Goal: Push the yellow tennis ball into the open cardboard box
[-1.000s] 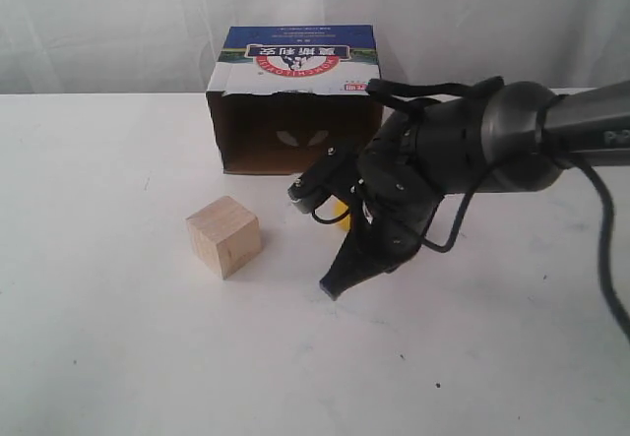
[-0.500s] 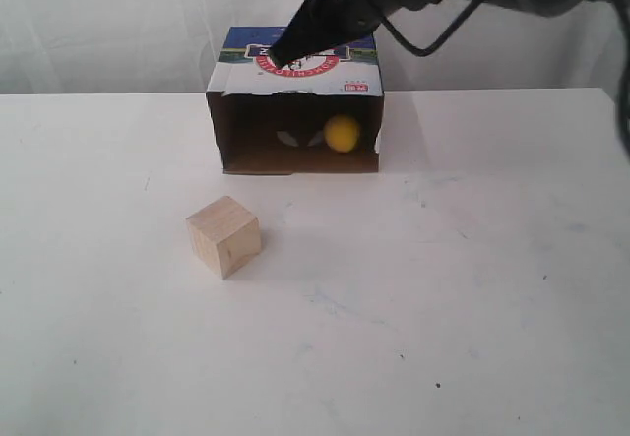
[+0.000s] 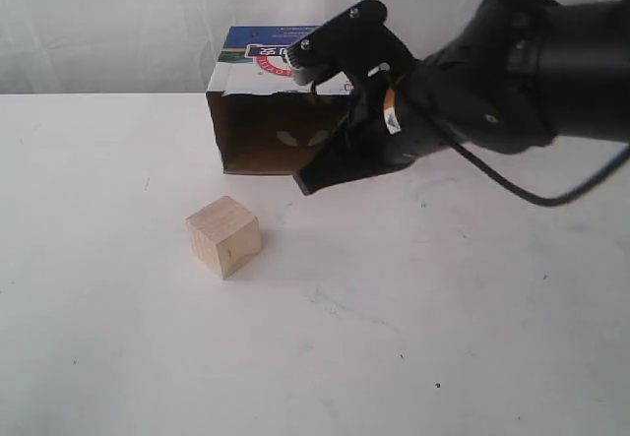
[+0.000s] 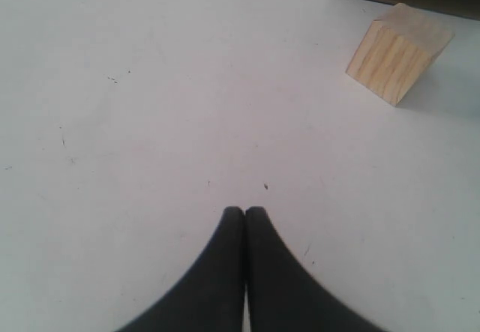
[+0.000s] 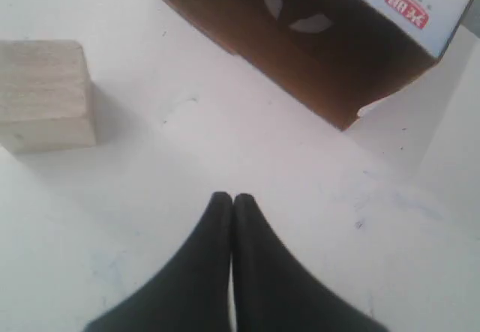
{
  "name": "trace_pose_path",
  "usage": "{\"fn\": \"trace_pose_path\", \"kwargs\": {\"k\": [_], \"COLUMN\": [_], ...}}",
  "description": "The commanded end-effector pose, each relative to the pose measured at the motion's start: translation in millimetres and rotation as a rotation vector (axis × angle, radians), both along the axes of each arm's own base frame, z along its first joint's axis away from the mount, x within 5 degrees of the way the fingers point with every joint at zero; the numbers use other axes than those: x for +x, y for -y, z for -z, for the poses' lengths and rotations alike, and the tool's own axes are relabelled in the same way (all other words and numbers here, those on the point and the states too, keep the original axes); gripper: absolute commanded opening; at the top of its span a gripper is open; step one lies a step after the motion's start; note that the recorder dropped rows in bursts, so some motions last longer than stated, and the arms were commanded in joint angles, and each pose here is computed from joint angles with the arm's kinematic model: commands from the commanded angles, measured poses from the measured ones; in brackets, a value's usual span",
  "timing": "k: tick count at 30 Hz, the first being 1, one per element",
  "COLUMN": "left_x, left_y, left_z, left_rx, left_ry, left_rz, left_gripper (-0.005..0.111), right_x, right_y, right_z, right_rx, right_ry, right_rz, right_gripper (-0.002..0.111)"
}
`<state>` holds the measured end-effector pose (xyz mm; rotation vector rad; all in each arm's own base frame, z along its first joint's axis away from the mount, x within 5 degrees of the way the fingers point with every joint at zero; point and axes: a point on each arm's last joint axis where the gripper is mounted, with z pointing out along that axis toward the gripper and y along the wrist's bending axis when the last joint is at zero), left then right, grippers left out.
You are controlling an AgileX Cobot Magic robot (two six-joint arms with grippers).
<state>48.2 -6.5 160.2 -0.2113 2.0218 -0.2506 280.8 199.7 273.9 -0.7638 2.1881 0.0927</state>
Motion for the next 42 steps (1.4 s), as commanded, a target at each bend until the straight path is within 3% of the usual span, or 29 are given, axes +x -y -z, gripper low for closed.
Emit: {"fn": "trace_pose_path", "kwargs": {"k": [1, 7, 15, 25, 31, 37, 42], "left_x": [-1.6, -1.6, -1.6, -1.6, -1.6, -1.6, -1.6], "left_y": [0.7, 0.7, 0.7, 0.7, 0.7, 0.7, 0.7], "left_z": [4.2, 4.2, 4.2, 4.2, 4.2, 4.2, 4.2], "left_rx": [-0.001, -0.001, -0.001, -0.001, -0.001, -0.001, -0.001], "left_ry": [-0.034, -0.034, -0.034, -0.034, -0.034, -0.034, -0.034], "left_rz": [0.01, 0.01, 0.01, 0.01, 0.01, 0.01, 0.01], "left_gripper": [0.0, 0.0, 0.0, 0.0, 0.0, 0.0, 0.0], "right_x": [-30.9, -60.7, -97.0, -141.4, -177.0, -206.6, -218.2], "right_y": [20.5, 56.8, 91.5, 123.3, 158.4, 181.9, 185.9], "right_z": [-3.3, -11.5, 30.0, 36.6, 29.1, 49.3, 68.7], "right_rx": [0.067, 0.159, 0.544, 0.561, 0.644, 0.594, 0.61], "right_ry": [-0.05, -0.033, 0.075, 0.089, 0.266, 0.464, 0.511], "right_rz": [0.049, 0.107, 0.187, 0.227, 0.307, 0.366, 0.372], "right_gripper": [0.0, 0.0, 0.0, 0.0, 0.0, 0.0, 0.0]}}
